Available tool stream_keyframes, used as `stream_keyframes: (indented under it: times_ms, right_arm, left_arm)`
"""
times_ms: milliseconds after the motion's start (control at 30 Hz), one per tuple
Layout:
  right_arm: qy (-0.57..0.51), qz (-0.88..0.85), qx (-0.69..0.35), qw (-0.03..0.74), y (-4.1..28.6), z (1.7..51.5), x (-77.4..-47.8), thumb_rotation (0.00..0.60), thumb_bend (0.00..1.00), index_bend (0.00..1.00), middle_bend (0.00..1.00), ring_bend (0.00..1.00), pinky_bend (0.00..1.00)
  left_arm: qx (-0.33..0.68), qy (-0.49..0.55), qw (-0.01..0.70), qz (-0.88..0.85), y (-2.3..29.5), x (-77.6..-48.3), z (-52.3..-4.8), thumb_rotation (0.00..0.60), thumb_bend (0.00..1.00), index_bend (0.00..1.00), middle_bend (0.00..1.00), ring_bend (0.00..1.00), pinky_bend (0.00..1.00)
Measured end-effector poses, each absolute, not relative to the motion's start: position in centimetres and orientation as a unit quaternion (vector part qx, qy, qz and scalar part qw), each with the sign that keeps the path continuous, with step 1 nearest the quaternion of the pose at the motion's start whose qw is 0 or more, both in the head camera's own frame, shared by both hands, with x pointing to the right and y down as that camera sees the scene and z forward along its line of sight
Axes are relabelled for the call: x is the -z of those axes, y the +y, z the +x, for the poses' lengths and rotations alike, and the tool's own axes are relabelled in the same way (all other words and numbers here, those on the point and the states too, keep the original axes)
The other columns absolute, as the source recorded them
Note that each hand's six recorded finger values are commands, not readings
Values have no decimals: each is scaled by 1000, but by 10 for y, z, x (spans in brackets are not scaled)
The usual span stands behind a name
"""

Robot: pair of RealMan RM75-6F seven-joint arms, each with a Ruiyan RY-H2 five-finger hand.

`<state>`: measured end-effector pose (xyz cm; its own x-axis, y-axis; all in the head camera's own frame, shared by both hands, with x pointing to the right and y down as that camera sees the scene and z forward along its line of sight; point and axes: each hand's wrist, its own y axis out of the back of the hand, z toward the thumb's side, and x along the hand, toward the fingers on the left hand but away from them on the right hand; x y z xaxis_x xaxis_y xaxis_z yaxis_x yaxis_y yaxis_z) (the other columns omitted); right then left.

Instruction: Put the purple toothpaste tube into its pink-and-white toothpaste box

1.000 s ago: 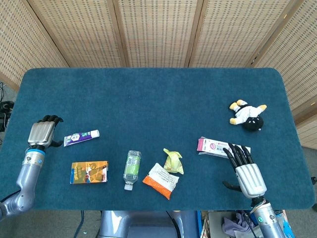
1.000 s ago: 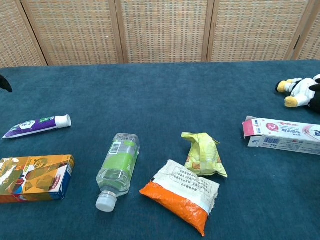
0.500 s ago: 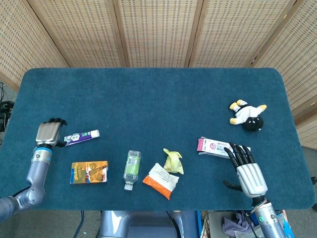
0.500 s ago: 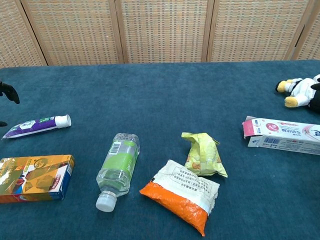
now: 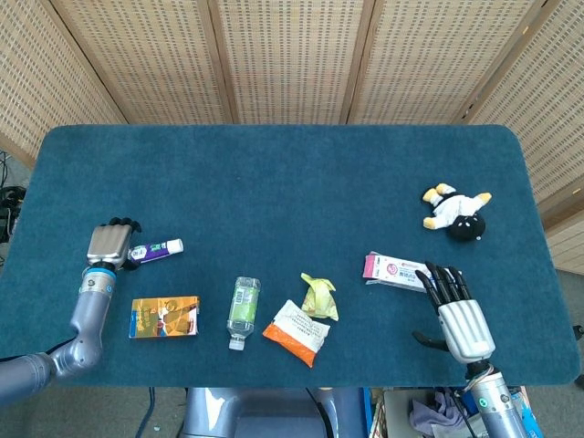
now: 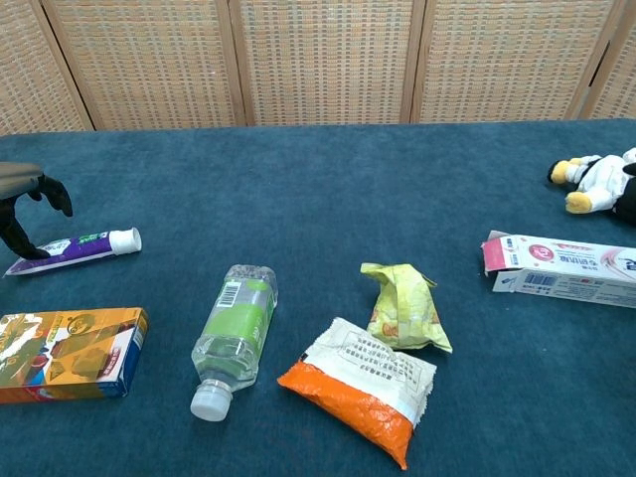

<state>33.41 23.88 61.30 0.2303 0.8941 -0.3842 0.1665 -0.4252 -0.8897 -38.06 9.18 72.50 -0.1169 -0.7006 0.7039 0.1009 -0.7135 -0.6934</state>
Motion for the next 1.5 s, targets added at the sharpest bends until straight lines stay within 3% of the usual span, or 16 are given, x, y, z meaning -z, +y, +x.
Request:
stream_keyframes:
  times_ms: [767, 1500]
  right_arm:
    - [-388, -689, -484, 374, 239, 334, -612, 600, 1, 0, 0, 0, 0]
    - [-391, -688, -485, 373, 239, 336, -611, 600, 1, 0, 0, 0, 0]
  left_arm:
    - [708, 228, 280, -607, 101, -744, -367, 600, 253, 366, 288, 209, 341]
    - [721, 210, 293, -591, 110, -739, -378, 600, 252, 409, 334, 259, 379]
